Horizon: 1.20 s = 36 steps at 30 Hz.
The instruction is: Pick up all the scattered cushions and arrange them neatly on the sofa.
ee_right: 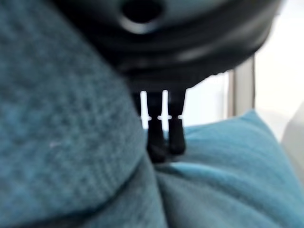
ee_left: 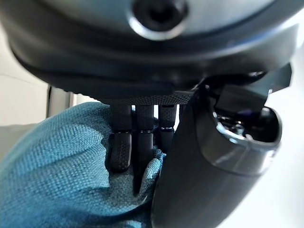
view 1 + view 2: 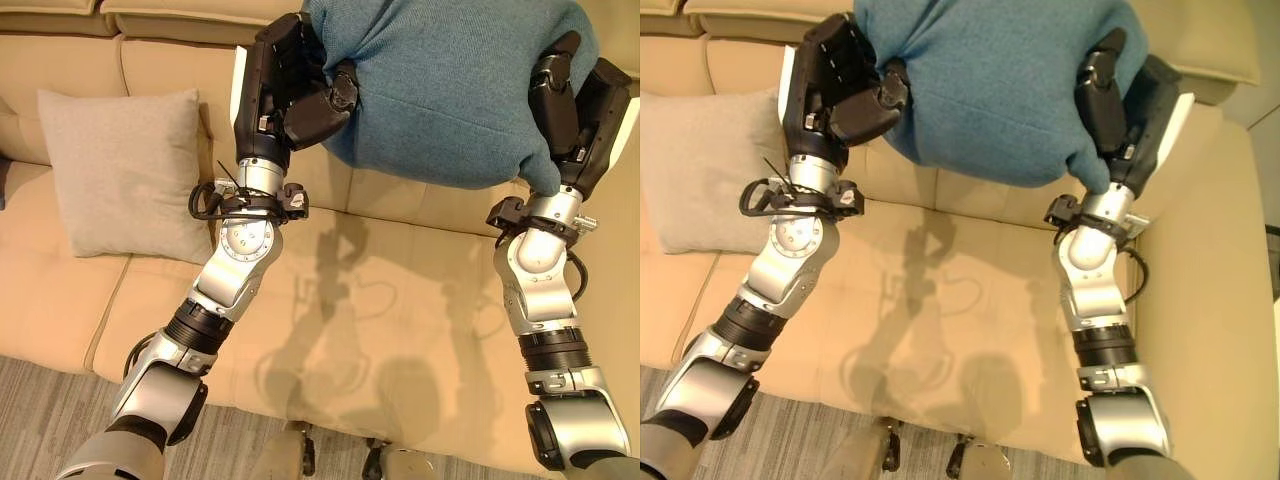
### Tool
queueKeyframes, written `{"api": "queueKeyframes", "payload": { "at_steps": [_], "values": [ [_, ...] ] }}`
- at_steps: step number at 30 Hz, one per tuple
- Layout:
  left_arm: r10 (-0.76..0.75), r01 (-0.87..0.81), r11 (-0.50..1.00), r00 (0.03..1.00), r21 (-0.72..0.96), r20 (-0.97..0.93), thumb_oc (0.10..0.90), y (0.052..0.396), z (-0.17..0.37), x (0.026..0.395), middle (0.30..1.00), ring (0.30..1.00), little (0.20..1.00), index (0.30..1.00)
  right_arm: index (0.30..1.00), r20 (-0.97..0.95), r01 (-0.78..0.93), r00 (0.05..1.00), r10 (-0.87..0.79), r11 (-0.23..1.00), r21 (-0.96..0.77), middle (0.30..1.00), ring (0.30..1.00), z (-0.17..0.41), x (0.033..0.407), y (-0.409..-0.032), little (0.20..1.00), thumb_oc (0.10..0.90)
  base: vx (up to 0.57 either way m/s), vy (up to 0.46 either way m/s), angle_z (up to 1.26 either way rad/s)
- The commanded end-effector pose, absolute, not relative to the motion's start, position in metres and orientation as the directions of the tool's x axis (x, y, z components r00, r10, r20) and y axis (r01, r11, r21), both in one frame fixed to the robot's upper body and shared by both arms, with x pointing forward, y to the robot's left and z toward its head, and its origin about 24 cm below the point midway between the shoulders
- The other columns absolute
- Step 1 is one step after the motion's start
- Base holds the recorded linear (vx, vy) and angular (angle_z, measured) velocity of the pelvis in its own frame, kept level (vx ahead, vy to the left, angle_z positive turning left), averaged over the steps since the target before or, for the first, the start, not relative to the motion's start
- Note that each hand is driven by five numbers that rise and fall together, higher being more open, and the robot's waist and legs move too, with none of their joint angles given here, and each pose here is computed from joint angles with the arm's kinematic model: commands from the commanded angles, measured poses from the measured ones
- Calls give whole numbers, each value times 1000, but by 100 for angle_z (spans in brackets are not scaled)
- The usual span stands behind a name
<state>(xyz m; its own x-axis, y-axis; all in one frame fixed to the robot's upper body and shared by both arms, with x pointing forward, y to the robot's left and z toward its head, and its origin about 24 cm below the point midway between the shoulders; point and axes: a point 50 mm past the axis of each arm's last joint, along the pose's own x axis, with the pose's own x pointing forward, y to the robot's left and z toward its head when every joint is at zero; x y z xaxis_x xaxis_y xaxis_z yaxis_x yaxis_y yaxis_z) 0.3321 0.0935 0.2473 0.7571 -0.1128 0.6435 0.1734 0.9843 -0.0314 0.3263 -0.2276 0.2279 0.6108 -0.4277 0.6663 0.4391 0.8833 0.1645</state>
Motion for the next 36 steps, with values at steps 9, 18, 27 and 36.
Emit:
{"api": "queueKeyframes", "payload": {
  "at_steps": [9,18,27,36],
  "values": [
    [-423,566,819,490,91,762,400,15,261,283,300,300,300,300,300,900,316,396,-183,947,54,300,300,265,288,-182,300,400,2,-22,-6],
    [-394,550,832,502,67,770,400,9,272,290,300,300,300,300,300,903,362,359,-235,927,97,300,300,269,289,-187,300,400,-1,-2,0],
    [-397,564,823,478,74,784,400,53,261,269,300,300,300,300,300,875,371,462,-144,928,-44,300,300,240,267,-206,300,400,0,0,0],
    [-267,353,935,667,20,695,400,152,202,230,300,300,300,300,300,723,305,689,-59,928,-215,300,300,184,235,-229,300,400,4,-8,1]
  ]
}}
